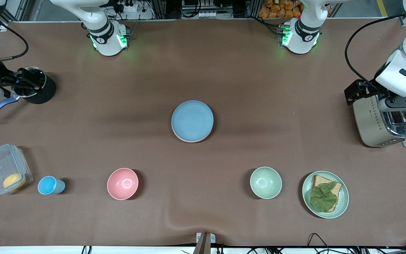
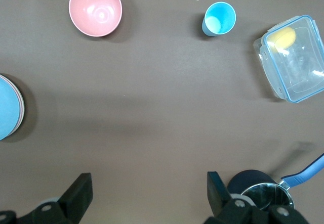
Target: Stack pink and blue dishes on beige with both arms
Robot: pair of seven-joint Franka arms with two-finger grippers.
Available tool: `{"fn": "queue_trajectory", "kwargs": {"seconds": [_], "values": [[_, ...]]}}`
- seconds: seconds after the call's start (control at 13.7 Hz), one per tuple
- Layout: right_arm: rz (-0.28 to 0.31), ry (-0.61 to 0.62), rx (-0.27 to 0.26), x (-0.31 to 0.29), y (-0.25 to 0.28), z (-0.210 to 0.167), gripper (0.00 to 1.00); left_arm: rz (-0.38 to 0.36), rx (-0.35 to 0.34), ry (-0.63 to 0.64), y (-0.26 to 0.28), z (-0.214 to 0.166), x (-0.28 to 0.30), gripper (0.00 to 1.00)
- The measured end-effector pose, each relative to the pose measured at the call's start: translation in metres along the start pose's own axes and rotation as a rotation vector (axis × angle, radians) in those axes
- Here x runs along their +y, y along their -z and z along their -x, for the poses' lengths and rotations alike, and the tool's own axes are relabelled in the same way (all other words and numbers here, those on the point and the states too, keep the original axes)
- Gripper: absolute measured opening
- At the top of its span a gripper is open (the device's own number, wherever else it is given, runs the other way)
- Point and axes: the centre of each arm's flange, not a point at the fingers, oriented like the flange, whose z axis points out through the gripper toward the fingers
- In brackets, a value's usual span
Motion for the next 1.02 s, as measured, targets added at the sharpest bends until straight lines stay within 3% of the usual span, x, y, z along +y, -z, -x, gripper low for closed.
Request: {"fn": "queue_trajectory", "kwargs": {"seconds": [1.02], "values": [[-0.001,-0.002,-0.008,0.001,-0.001,0.001,1.0,0.029,0.011,0.036,0.011,0.005,-0.017,1.0]]}}
